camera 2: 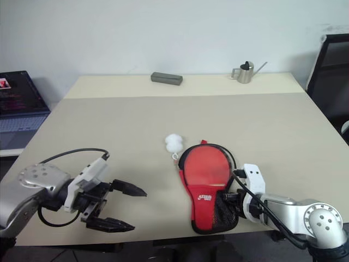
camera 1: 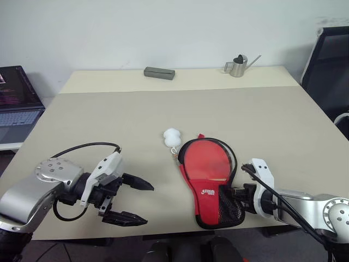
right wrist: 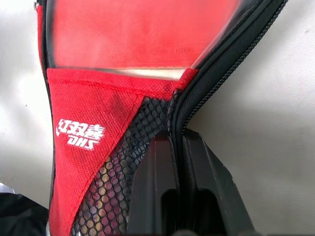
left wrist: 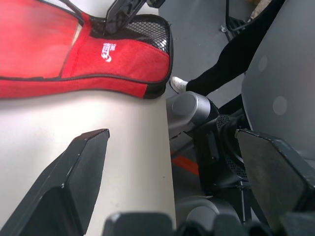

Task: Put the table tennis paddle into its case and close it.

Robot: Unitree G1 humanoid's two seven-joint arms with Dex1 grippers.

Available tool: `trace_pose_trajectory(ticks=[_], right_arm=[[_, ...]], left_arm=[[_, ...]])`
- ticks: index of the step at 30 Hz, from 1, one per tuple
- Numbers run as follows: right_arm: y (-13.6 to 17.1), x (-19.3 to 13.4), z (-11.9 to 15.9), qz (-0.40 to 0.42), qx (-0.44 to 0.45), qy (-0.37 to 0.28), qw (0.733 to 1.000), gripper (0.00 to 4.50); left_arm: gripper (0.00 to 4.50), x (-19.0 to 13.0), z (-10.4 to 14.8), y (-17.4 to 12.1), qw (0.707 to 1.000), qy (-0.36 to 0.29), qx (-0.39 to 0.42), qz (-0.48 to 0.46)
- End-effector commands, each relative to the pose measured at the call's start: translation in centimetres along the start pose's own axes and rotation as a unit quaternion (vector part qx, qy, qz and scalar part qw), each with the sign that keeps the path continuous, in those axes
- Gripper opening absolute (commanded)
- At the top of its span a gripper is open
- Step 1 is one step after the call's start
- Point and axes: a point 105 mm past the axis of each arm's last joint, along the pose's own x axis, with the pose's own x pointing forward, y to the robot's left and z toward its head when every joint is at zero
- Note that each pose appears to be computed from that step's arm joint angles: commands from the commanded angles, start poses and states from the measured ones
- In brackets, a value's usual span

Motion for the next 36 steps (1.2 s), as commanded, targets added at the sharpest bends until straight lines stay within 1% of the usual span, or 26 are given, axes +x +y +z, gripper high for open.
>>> trace_pose_trajectory(ticks=[1,2,5,8,9,10,11,14,17,19,20,22,24,27,28,30,31,33,36], right_arm=[[1.8,0.0,-0.1,0.034,0.016,0.003,0.999,0.04],[1.9,0.1,-0.1,0.036,0.020,0.002,0.999,0.04],[2.4,0.2,-0.1,0.041,0.025,-0.002,0.999,0.75],[2.8,0.2,-0.1,0.049,0.026,-0.004,0.998,1.65],[3.1,0.1,0.0,0.059,0.026,-0.006,0.998,2.06],[3.4,0.1,0.0,0.066,0.022,-0.006,0.998,2.38],[3.5,0.0,0.1,0.071,0.015,-0.006,0.997,2.63],[3.7,-0.2,0.4,0.079,-0.001,-0.008,0.997,2.63],[2.9,-0.5,1.0,0.067,-0.014,-0.018,0.997,2.63],[1.3,-0.7,2.0,0.019,-0.060,-0.045,0.997,2.63],[0.8,-0.7,2.2,0.006,-0.069,-0.052,0.996,2.63],[0.5,-0.8,1.9,0.002,-0.073,-0.046,0.996,2.63],[0.6,-0.8,1.0,0.011,-0.063,-0.029,0.998,2.63],[1.4,-0.9,0.9,0.042,-0.022,-0.036,0.998,3.20],[1.7,-1.1,1.1,0.052,-0.020,-0.042,0.998,3.49],[1.9,-1.3,1.6,0.058,-0.023,-0.059,0.996,4.23],[1.8,-1.4,2.0,0.055,-0.037,-0.074,0.995,4.46],[1.4,-1.7,3.0,0.049,-0.067,-0.108,0.991,4.46],[1.4,-1.9,3.8,0.056,-0.109,-0.134,0.983,4.46]], left_arm=[[4.50,-0.1,0.5,0.0,1.000,-0.003,0.017,0.000],[4.50,-0.1,0.5,0.0,1.000,-0.004,0.017,0.000],[4.50,-0.1,0.4,0.0,1.000,-0.004,0.016,0.003],[4.50,-0.1,0.4,0.0,1.000,-0.004,0.015,0.005],[4.50,-0.1,0.4,0.0,1.000,-0.004,0.015,0.005],[4.50,-0.1,0.4,0.0,1.000,-0.005,0.014,0.006],[4.50,-0.1,0.4,0.0,1.000,-0.005,0.014,0.007],[4.50,0.0,0.3,0.0,1.000,-0.006,0.014,0.008],[4.50,0.2,0.3,0.0,1.000,-0.008,0.014,0.010],[4.50,0.2,0.3,0.1,1.000,-0.009,0.015,0.012],[4.50,0.2,0.3,0.1,1.000,-0.009,0.015,0.012],[4.50,0.2,0.3,0.2,1.000,-0.009,0.015,0.014],[4.50,0.2,0.3,0.2,1.000,-0.009,0.015,0.015],[4.50,0.2,0.3,0.2,1.000,-0.009,0.017,0.016],[4.50,0.2,0.3,0.3,1.000,-0.010,0.017,0.016],[4.50,0.1,0.3,0.3,1.000,-0.010,0.017,0.017],[4.50,0.1,0.3,0.4,1.000,-0.011,0.017,0.019],[4.50,-0.1,0.4,0.7,0.999,-0.016,0.017,0.030],[4.50,-0.3,0.8,1.5,0.998,-0.032,0.021,0.059]])
